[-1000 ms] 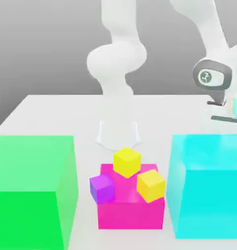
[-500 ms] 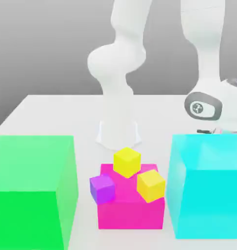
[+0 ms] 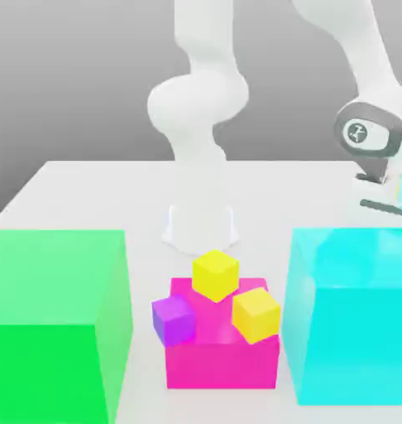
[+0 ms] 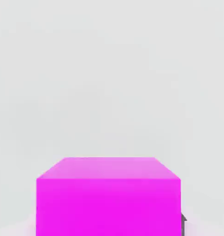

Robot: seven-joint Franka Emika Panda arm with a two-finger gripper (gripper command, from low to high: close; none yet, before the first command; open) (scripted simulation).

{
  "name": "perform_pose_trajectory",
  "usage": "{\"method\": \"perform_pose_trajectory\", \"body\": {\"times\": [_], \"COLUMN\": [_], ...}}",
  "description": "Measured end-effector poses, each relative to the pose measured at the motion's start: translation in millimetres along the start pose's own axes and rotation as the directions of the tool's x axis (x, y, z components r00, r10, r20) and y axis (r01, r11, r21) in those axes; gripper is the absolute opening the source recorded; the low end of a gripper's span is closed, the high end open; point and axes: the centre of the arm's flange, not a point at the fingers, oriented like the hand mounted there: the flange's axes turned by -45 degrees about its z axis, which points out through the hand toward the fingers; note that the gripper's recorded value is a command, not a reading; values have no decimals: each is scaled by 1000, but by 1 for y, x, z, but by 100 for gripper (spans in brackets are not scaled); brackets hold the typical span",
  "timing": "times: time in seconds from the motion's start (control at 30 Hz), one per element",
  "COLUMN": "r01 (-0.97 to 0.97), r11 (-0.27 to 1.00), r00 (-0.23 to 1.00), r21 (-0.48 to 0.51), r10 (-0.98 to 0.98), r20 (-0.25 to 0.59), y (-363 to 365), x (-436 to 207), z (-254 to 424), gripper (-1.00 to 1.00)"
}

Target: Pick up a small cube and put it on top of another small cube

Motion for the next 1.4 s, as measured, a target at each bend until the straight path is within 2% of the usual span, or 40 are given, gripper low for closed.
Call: {"method": "perform_pose_trajectory", "body": {"times": [0.2, 0.43, 0.63, 0.87, 0.93, 1.0, 1.17, 1.2, 1.4], "r01": [-336, -667, -799, -908, -931, -921, -912, -912, -913], "r11": [941, 739, 600, 419, 366, 389, 408, 408, 407], "r00": [941, 738, 598, 419, 366, 390, 409, 409, 408], "r21": [32, 90, 44, -1, -10, -27, -34, -34, -36], "r10": [337, 673, 800, 907, 930, 920, 912, 912, 913], "r20": [-32, -59, -48, -38, -36, -29, -25, -24, -23], "y": [23, 33, -21, -135, -174, -193, -198, -198, -199], "x": [-24, -73, -203, -328, -354, -362, -365, -365, -365], "z": [-48, -106, -115, -112, -109, -98, -39, -32, -29], "gripper": [-100, -100, -100, -100, -100, -100, -100, 100, 100]}}
